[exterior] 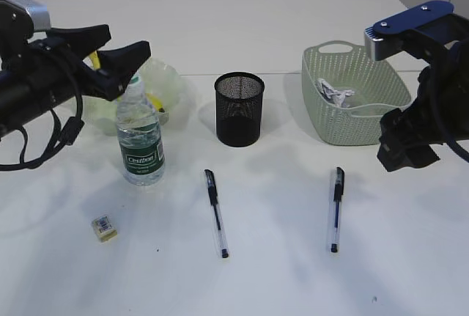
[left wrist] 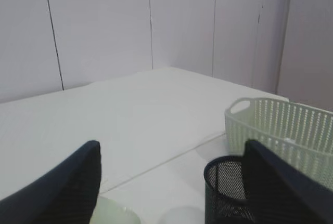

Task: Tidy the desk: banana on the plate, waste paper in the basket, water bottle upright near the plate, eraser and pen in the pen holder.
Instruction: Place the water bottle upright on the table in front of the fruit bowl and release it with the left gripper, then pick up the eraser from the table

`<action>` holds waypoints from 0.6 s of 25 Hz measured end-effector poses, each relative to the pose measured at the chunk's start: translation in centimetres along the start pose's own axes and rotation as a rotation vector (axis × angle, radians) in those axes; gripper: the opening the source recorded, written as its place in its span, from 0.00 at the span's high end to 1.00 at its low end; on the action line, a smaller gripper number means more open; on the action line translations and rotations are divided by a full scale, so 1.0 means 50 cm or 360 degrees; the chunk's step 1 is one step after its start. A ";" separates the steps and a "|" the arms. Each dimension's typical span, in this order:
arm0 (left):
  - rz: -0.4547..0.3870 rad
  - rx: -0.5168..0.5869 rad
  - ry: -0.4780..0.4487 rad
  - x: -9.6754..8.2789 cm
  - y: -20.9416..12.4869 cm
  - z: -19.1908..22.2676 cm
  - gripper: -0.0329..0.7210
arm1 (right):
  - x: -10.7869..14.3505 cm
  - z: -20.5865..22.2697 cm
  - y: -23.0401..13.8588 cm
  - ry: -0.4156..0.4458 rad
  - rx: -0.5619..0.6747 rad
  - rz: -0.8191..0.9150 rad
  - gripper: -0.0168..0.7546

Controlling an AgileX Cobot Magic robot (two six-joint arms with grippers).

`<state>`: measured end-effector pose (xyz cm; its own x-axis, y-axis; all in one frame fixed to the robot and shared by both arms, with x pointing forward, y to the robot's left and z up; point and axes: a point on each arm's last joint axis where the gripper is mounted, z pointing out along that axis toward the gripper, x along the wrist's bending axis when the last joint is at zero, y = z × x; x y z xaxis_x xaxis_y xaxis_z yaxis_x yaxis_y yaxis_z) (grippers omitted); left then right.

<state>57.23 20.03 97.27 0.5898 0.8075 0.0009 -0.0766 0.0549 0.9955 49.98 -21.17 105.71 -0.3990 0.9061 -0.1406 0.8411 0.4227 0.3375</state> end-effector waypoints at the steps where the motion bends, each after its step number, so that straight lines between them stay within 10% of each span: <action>1: 0.0001 -0.0021 0.0015 0.001 0.009 -0.002 0.17 | 0.000 0.000 0.000 0.0000 0.0000 0.0000 0.23; 15: -0.0181 0.0183 0.0664 0.118 0.056 -0.066 0.18 | 0.000 0.000 0.000 0.0000 0.0002 0.0000 0.23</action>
<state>57.84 26.89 99.74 0.2129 0.9692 -0.1241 0.0739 0.1106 0.9911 49.97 -21.18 105.70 -0.3990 0.9061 -0.1405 0.8416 0.4227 0.3361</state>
